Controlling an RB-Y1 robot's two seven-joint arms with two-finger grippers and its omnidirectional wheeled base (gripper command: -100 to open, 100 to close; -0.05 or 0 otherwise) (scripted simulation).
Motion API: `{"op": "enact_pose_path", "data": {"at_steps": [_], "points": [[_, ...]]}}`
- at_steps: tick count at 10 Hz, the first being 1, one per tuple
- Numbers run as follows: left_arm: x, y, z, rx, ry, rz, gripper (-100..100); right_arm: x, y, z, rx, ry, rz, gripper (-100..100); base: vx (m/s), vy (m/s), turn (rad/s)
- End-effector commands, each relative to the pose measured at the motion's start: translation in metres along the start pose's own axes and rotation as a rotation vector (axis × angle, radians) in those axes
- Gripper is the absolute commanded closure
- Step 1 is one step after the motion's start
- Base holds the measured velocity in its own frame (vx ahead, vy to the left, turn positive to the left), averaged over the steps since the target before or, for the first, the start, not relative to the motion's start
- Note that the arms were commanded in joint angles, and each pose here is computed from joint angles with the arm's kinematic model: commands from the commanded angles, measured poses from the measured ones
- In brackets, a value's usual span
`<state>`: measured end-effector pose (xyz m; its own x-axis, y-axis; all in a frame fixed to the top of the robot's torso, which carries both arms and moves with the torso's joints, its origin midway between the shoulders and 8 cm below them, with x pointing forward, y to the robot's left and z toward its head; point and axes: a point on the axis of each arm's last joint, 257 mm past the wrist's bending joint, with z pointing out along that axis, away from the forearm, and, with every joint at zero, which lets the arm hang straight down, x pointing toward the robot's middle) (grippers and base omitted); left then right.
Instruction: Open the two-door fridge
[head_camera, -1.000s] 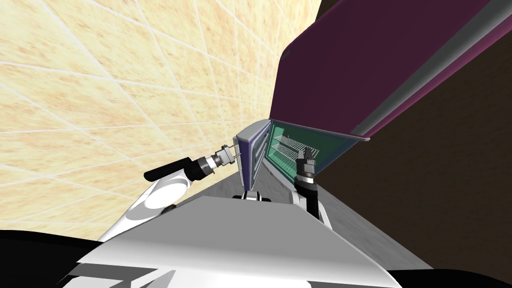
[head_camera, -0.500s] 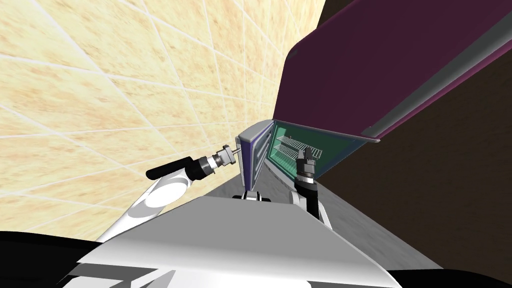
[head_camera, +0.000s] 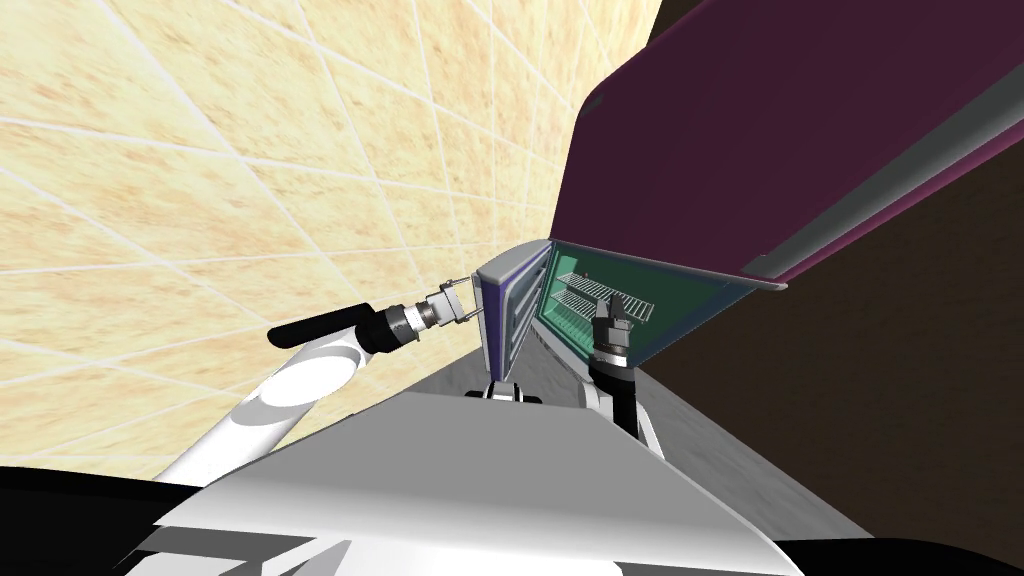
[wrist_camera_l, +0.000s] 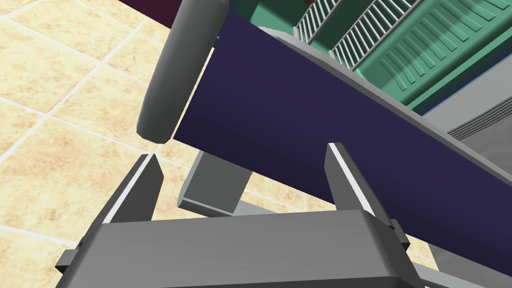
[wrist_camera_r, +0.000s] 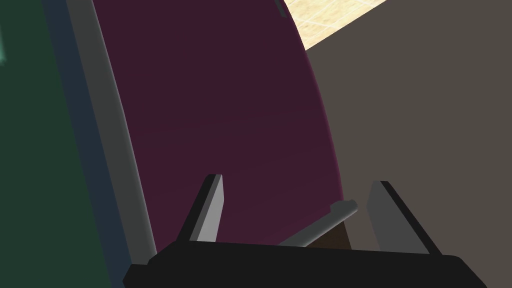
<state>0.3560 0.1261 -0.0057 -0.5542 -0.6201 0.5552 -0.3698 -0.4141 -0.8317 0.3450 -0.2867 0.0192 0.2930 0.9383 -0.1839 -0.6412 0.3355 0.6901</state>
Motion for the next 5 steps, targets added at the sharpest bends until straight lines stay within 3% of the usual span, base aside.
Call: {"op": "enact_pose_path", "data": {"at_steps": [1,5], "points": [[0.007,-0.013,-0.004,-0.012,0.018,0.001,-100,0.0,0.0,0.0,0.0,0.0,0.0,0,0.004,-0.037,0.108],[0.017,-0.028,-0.01,-0.028,0.045,0.0,-100,0.0,0.0,0.0,0.0,0.0,0.0,0,0.002,-0.027,0.072]]}}
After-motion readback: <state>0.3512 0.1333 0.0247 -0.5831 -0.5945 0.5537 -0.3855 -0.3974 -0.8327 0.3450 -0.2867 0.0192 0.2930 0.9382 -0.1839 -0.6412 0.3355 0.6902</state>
